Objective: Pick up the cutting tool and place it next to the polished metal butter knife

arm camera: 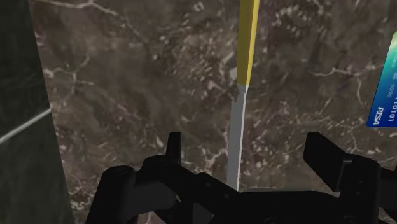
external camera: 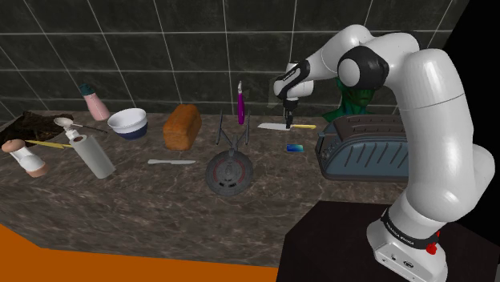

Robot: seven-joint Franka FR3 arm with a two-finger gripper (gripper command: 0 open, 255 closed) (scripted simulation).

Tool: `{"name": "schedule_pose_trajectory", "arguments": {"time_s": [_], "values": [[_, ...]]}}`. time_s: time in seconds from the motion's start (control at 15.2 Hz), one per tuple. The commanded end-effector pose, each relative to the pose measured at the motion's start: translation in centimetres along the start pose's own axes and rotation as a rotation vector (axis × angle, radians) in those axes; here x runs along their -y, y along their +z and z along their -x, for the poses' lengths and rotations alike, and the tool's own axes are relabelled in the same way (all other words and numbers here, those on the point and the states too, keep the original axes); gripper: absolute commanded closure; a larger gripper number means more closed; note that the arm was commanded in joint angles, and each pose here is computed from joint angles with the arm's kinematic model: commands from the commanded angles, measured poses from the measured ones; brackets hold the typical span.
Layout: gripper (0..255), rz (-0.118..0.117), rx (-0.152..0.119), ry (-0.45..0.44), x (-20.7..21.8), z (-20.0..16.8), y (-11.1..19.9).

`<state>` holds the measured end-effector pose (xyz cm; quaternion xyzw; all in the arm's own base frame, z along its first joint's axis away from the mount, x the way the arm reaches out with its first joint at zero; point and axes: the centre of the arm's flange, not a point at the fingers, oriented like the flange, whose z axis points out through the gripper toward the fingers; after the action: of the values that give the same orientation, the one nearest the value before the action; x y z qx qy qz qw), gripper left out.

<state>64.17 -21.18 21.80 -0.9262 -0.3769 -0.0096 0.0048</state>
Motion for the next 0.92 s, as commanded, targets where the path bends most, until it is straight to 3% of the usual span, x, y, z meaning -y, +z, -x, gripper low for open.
{"name": "schedule_pose_trajectory", "arguments": {"time_s": [0.0, 0.2, 0.73, 0.79, 0.86], "values": [[0, 0.000, 0.000, -0.001, 0.0, 0.0, 1.2], [0, 0.000, 0.000, -0.001, 0.0, 0.0, 2.5], [0, 0.000, 0.000, -0.001, 0.0, 0.0, 2.5], [255, 0.000, 0.000, -0.001, 0.0, 0.0, 2.5], [255, 0.000, 0.000, -0.001, 0.0, 0.0, 2.5]]}}
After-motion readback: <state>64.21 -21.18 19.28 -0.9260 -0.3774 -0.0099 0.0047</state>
